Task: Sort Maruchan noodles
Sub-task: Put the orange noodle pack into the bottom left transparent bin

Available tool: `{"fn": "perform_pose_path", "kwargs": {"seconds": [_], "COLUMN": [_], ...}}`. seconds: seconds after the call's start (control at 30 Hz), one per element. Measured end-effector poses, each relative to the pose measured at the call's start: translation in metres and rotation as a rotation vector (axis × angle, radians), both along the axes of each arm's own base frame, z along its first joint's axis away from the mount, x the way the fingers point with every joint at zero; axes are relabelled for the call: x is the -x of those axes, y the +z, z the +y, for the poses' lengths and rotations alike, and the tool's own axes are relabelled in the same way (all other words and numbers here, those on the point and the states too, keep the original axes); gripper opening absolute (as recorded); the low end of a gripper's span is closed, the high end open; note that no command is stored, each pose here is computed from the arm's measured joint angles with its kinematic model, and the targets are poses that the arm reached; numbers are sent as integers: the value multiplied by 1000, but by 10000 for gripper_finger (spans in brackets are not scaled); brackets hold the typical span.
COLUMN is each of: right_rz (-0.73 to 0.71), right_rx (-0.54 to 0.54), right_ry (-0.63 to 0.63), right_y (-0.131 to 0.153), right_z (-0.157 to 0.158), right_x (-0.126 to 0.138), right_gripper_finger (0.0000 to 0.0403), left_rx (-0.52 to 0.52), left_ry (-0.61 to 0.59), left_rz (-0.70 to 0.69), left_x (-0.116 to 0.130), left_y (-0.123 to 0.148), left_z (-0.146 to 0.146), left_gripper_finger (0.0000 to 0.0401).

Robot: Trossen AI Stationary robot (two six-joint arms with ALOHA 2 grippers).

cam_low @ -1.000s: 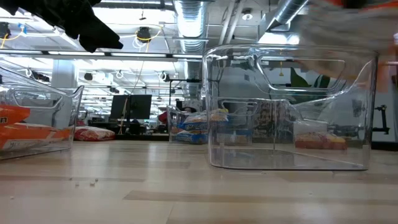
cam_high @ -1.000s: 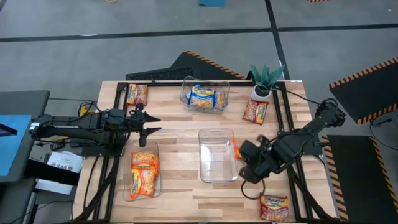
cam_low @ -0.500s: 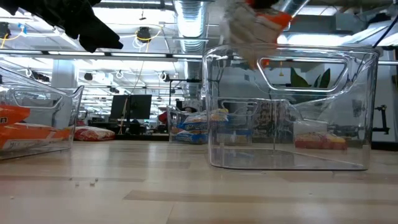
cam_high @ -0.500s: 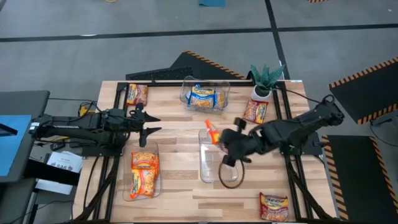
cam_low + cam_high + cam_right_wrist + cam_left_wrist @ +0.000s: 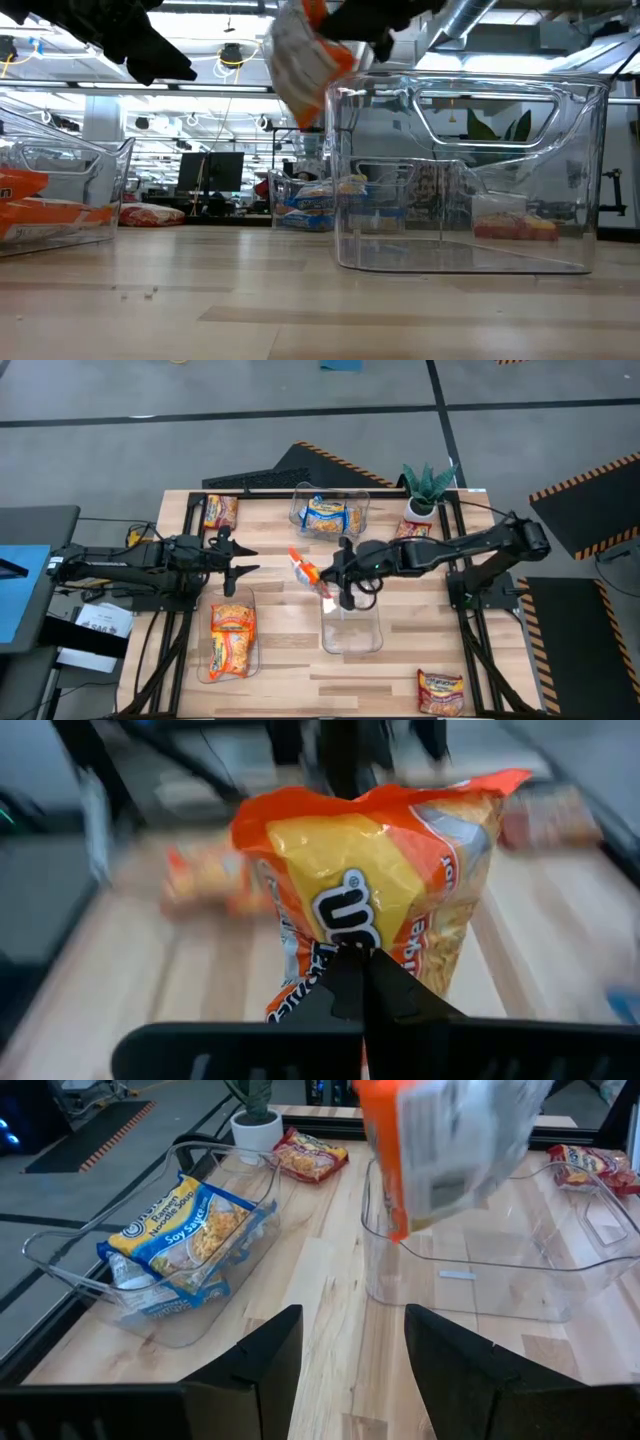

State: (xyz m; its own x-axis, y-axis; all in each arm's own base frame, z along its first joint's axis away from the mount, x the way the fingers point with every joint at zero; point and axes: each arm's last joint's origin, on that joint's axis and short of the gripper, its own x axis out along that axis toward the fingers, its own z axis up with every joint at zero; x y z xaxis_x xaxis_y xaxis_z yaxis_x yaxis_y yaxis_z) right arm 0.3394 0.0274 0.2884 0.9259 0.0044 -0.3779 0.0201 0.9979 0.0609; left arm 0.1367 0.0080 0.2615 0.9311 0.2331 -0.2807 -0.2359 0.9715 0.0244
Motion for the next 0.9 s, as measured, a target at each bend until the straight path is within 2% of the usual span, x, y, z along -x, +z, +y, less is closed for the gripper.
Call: {"fn": "perform_pose_path", "kwargs": {"seconds": [0.2,0.43,0.6,0.73,0.9], "right_rz": [-275,-472,-539,-558,-489], "right_rx": [-47,-105,-148,-155,-182], "right_ry": [85,241,383,465,501], "right_y": [-19,-52,-62,-68,-78], "right_z": [-10,2,15,26,31], "right_x": [-7,-43,-81,-112,-142], "right_gripper_finger": [7,7,8,9,10], "left_rx": [-3,-21,-55,-75,-74], "left_ry": [-1,58,138,154,154], "left_rz": [-1,-22,-18,-12,-10], "left_x": [0,0,1,1,1], "left_y": [0,2,2,2,2], "left_z": [0,2,4,5,5], "left_gripper_finger": [167,167,167,167,167]}}
